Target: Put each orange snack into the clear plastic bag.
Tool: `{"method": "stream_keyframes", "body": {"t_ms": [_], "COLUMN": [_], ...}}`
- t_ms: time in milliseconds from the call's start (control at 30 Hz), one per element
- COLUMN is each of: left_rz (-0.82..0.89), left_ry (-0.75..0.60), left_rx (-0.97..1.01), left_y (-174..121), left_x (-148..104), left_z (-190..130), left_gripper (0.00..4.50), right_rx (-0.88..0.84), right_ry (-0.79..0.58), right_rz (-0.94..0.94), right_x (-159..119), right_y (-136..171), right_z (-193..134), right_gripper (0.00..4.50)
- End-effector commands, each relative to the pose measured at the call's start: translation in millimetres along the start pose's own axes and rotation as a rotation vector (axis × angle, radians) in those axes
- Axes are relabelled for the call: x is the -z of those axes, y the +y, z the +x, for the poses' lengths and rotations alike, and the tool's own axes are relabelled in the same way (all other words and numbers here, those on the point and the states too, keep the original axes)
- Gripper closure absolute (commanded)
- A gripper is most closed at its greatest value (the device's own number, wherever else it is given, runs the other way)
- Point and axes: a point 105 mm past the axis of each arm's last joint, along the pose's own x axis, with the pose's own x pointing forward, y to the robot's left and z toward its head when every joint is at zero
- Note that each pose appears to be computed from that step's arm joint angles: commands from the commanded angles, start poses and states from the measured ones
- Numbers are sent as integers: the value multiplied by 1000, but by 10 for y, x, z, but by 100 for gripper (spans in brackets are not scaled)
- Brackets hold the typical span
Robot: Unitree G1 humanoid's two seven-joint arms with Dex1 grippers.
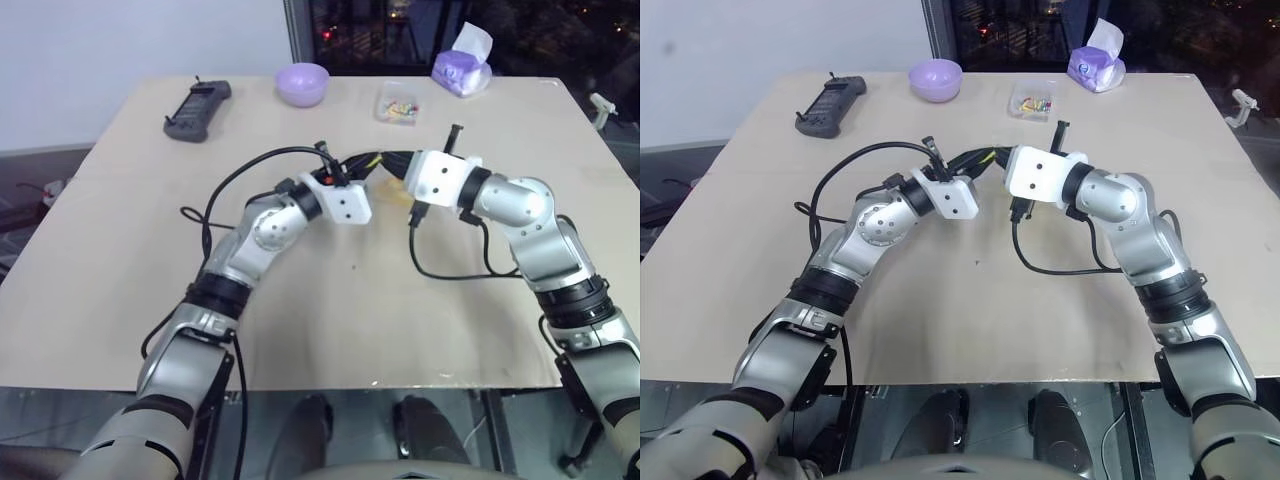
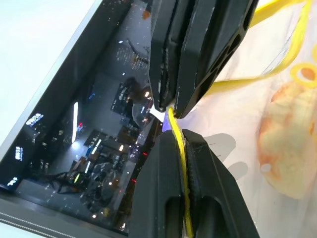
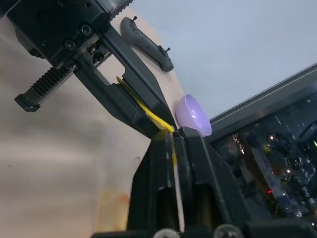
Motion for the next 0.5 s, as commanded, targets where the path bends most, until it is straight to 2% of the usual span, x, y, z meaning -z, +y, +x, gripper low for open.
{"method": "stream_keyframes", "body": {"t_ms": [33,267,500], "left_rz": [18,17,23], "left_ry": [-47,-45,-12], "left_rx": [-32,-33,-63], "left_y": [100,94,110], "left_x": [-130,-124,-35], "left_z": [39,26,-25], "left_gripper": [450,450,450], "right_rx": [53,46,45], "right_ry": [-44,-33,28], "right_rz": [-44,-46,-29], "right_x": [-132,-110,43], "right_y": [-156,-129,-108], "right_z": [-11,-10,-70], "right_gripper": [444,444,444]}}
